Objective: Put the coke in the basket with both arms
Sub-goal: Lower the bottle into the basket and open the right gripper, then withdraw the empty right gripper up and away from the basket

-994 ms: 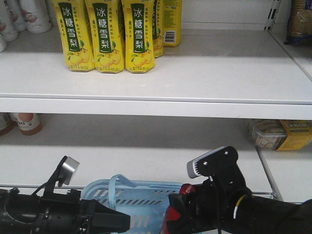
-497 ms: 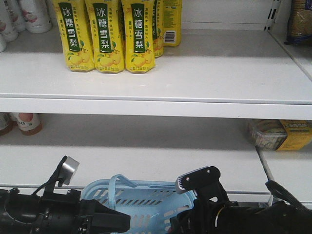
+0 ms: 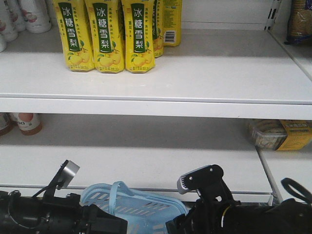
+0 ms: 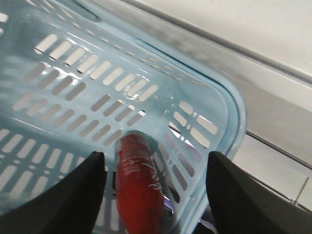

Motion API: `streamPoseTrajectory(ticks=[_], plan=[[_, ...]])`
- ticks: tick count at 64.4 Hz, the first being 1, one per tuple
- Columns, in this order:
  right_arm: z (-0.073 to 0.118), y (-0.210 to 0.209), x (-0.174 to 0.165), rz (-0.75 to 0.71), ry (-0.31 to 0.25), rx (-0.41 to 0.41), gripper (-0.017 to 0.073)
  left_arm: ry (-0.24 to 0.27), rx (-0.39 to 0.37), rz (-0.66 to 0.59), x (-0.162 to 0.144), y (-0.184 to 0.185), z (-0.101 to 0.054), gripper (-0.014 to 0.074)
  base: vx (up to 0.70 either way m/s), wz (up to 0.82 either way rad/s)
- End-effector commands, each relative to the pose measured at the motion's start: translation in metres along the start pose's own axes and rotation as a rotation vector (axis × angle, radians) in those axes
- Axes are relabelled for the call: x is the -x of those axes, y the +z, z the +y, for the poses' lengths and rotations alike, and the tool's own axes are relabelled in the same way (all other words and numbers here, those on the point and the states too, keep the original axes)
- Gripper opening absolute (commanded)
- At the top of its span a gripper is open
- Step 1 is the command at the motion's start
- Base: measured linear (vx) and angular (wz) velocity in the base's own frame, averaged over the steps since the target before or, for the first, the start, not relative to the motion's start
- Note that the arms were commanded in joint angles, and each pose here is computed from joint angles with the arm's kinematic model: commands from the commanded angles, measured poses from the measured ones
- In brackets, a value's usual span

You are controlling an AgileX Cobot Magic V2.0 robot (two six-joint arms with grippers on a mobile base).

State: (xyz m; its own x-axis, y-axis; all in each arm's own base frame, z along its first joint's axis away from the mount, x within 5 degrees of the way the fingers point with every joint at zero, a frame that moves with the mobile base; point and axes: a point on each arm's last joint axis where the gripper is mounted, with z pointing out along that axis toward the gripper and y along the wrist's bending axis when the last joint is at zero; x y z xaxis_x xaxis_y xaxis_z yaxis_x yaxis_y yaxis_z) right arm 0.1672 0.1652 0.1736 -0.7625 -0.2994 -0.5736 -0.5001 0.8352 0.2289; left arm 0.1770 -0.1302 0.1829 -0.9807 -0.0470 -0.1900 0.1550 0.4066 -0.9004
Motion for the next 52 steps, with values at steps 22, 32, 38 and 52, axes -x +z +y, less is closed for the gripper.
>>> streamPoseTrajectory(ticks=[22, 32, 38, 52], plan=[[-0.021, -0.09, 0.036, -0.113, -0.127, -0.075, 0.0445, -0.001, -0.177, -0.054, 0.007, -0.005, -0.025, -0.0006, 0.0, 0.0], [-0.045, -0.138, 0.048, -0.252, -0.128, -0.228, 0.0435, -0.001, -0.177, -0.054, 0.007, -0.005, -0.025, -0.0006, 0.0, 0.0], [-0.054, -0.169, 0.05, -0.39, -0.162, -0.338, 0.0434, -0.001, -0.177, -0.054, 0.007, -0.005, -0.025, -0.0006, 0.0, 0.0], [-0.071, -0.228, 0.033, -0.587, -0.141, -0.628, 0.0434, -0.001, -0.177, -0.054, 0.007, -0.005, -0.025, -0.0006, 0.0, 0.0]])
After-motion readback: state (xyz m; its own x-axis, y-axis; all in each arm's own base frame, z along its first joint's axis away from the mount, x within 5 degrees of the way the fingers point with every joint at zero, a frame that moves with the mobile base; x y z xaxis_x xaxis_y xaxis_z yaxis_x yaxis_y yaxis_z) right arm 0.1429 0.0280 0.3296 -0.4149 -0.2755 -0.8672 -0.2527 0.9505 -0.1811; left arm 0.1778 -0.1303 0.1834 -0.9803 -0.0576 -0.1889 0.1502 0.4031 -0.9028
